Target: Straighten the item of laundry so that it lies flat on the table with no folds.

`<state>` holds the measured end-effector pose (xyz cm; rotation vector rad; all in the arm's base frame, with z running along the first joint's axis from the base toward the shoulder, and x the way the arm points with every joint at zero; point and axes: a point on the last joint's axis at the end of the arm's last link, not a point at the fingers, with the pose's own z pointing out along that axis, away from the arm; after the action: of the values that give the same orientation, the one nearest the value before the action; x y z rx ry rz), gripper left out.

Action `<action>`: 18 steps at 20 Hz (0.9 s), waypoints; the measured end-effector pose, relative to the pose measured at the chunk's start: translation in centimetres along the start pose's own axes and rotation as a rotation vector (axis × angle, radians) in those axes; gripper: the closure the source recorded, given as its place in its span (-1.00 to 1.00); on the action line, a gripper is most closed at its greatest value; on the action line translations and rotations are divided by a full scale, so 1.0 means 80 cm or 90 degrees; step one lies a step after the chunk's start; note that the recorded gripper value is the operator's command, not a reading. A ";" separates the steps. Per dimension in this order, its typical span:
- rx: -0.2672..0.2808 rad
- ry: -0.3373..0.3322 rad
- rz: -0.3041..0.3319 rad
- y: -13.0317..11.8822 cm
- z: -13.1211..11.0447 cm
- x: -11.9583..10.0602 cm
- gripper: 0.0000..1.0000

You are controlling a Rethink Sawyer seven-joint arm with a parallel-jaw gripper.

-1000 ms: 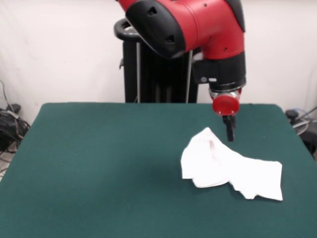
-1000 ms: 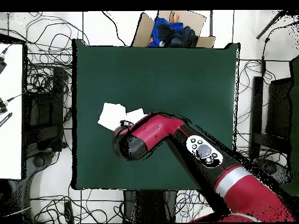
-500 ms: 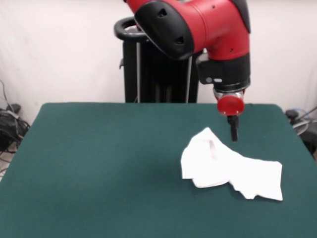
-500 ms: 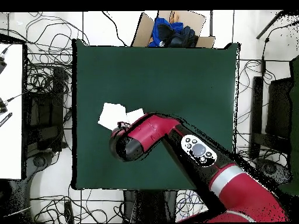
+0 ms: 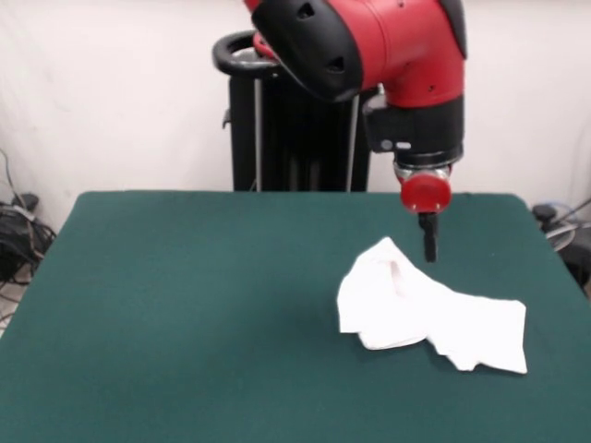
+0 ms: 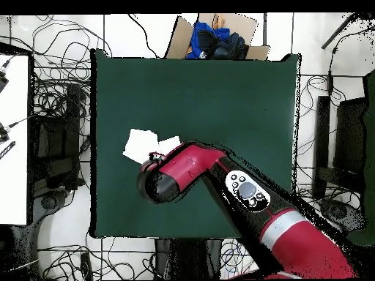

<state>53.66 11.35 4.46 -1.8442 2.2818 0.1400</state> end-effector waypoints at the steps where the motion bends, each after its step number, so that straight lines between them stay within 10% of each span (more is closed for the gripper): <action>1: 0.004 0.004 -0.005 -0.001 -0.001 0.001 -1.00; 18: 0.026 0.047 -0.035 -0.001 -0.001 0.019 -1.00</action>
<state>53.45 9.85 4.23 -1.9201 2.2607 0.0172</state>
